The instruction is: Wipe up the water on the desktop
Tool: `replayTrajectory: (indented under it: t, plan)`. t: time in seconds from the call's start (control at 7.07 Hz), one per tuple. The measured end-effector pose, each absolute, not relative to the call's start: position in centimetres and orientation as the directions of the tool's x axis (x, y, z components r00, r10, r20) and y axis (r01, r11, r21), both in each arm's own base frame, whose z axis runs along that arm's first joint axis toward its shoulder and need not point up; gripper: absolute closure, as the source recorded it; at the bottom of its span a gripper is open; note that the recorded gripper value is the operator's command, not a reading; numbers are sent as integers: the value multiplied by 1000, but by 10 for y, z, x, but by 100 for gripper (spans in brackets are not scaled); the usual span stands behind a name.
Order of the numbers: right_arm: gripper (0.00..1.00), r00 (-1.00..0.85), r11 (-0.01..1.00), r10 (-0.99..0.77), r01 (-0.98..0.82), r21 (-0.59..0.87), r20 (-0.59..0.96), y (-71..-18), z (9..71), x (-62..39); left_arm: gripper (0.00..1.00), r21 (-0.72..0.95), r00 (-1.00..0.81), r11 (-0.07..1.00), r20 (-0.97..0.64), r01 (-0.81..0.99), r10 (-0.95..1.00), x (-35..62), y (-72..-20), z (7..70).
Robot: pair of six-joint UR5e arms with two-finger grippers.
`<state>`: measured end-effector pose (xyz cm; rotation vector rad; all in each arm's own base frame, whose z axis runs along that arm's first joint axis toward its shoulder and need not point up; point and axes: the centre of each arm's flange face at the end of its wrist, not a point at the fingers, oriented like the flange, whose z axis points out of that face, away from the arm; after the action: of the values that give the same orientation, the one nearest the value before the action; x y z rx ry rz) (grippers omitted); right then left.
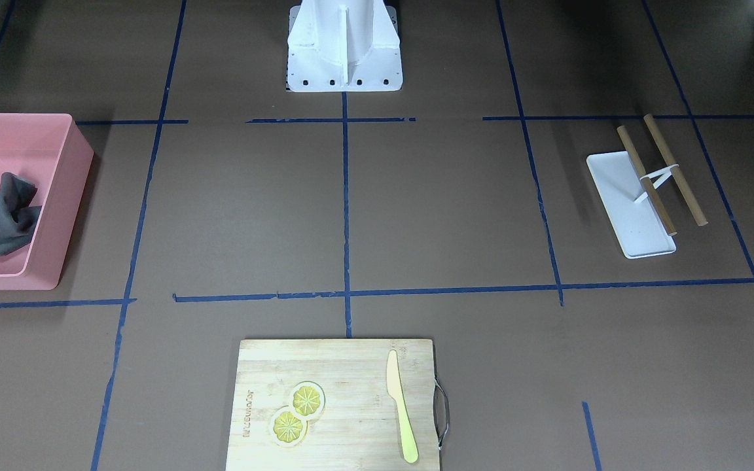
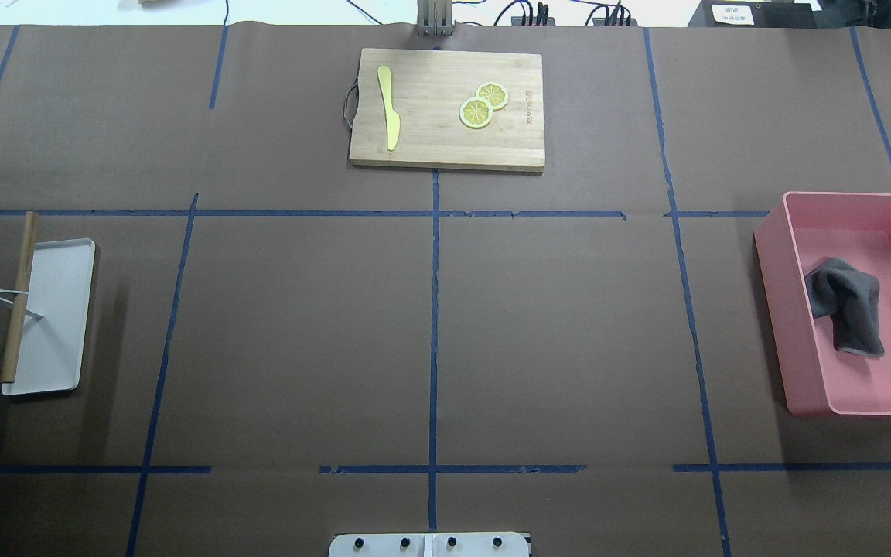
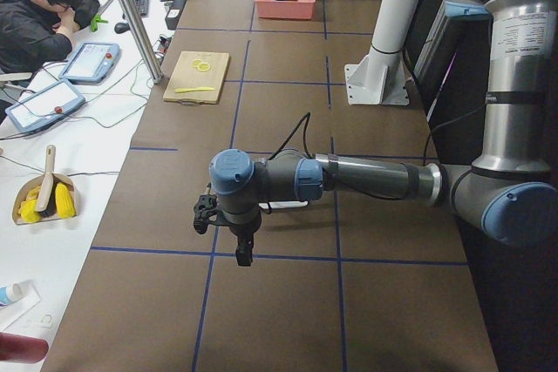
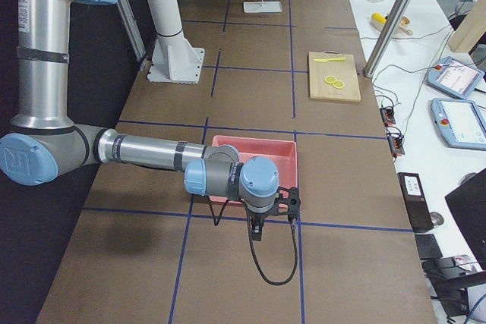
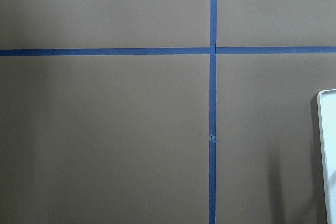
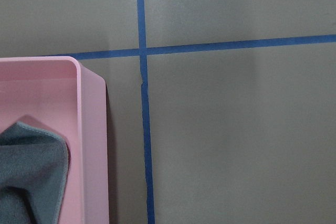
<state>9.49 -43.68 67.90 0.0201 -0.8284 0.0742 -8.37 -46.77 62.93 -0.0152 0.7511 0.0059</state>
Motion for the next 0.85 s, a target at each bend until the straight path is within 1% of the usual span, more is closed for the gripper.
replayTrajectory:
  t: [0.85]
  plan:
    - [0, 672, 997, 60, -78, -10, 738, -438, 678, 96, 0, -33, 730, 999, -683, -15, -12, -83, -468, 657]
